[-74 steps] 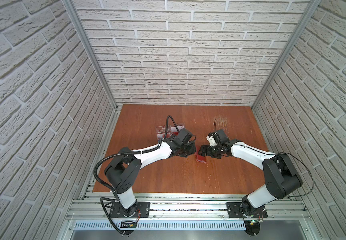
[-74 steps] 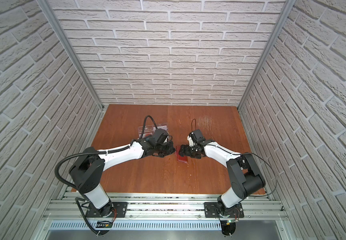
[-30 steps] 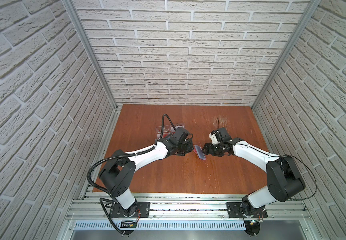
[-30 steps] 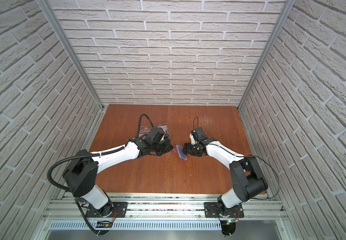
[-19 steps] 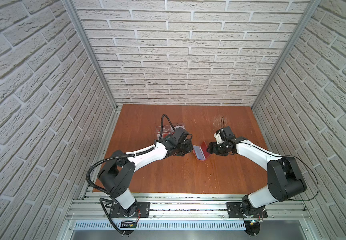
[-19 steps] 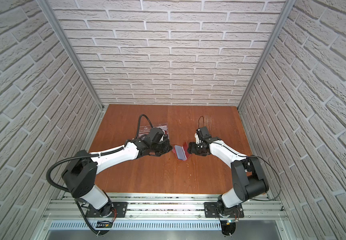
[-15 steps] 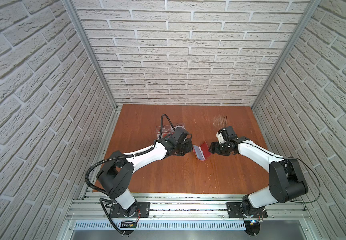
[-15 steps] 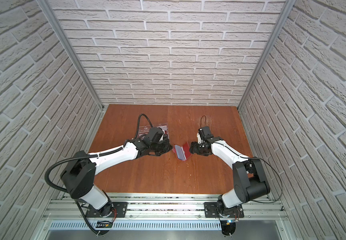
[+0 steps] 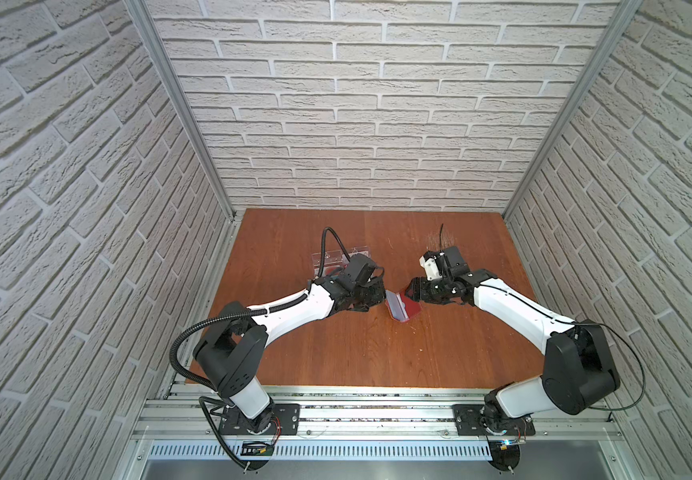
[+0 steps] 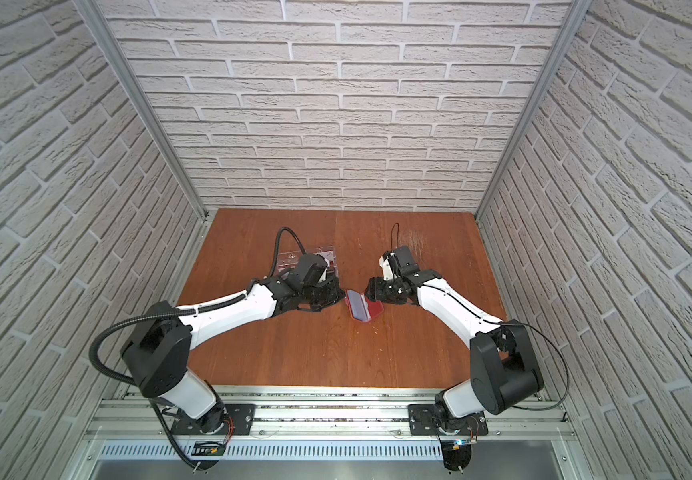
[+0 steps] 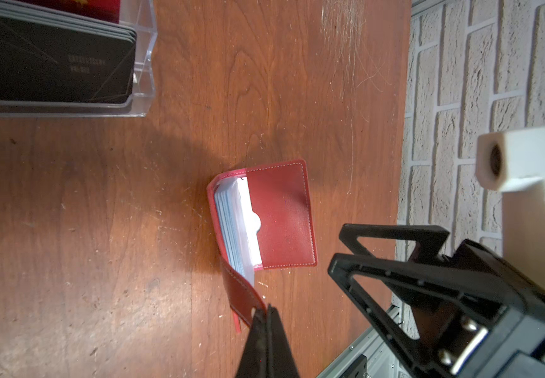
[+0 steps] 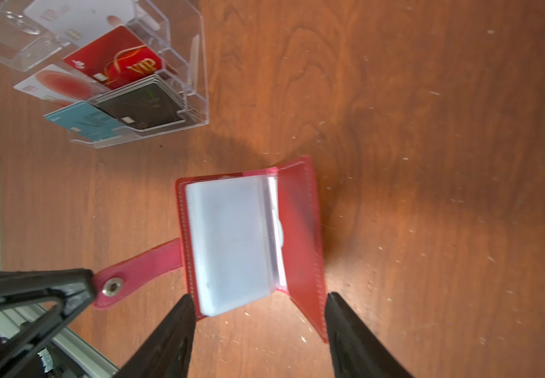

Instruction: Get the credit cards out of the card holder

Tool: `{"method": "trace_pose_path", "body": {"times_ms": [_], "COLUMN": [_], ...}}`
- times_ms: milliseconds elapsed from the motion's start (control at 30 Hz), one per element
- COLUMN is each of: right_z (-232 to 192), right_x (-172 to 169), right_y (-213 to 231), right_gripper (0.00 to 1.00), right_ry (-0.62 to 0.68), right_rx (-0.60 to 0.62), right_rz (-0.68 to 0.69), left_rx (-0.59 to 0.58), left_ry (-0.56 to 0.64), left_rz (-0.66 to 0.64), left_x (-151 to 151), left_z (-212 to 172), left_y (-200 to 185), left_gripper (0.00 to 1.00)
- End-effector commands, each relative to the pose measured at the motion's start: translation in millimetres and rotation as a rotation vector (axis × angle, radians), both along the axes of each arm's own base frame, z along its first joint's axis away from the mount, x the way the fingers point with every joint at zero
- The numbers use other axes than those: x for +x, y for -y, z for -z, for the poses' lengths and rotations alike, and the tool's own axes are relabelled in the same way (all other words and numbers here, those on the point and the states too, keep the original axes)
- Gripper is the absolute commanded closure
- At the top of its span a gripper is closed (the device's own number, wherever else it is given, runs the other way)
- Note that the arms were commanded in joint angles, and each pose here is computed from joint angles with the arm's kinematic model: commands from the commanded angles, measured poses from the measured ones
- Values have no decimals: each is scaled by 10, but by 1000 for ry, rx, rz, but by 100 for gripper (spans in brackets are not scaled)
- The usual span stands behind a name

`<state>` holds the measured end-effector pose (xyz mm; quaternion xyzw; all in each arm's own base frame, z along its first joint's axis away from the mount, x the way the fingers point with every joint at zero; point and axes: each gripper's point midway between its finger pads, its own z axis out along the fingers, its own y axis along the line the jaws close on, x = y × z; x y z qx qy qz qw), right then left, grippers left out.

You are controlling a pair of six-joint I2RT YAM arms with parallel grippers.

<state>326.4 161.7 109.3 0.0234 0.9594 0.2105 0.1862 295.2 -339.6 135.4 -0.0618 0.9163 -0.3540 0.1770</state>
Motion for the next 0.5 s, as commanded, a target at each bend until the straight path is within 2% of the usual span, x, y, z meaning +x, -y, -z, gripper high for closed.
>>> {"method": "trace_pose_path", "body": {"times_ms": [0,167,467], "right_z": [-18,89,344], "right_x": [78,63,51], "right_y": [-157,-314,-345], "right_gripper": [37,39,43], "right_ry": [11,-10,-58], "right_rx": [28,36,15], "right_rz": [-15,-44,-43], "left_rx": [-60,-65,-59], "left_ry": [69,71,64], "left_rz": [-10,-9,-12], "left_x": [117,130,118], "left_z": [-316,-333,-298], "left_y": [59,79,49], "left_gripper": [100,100,100]}}
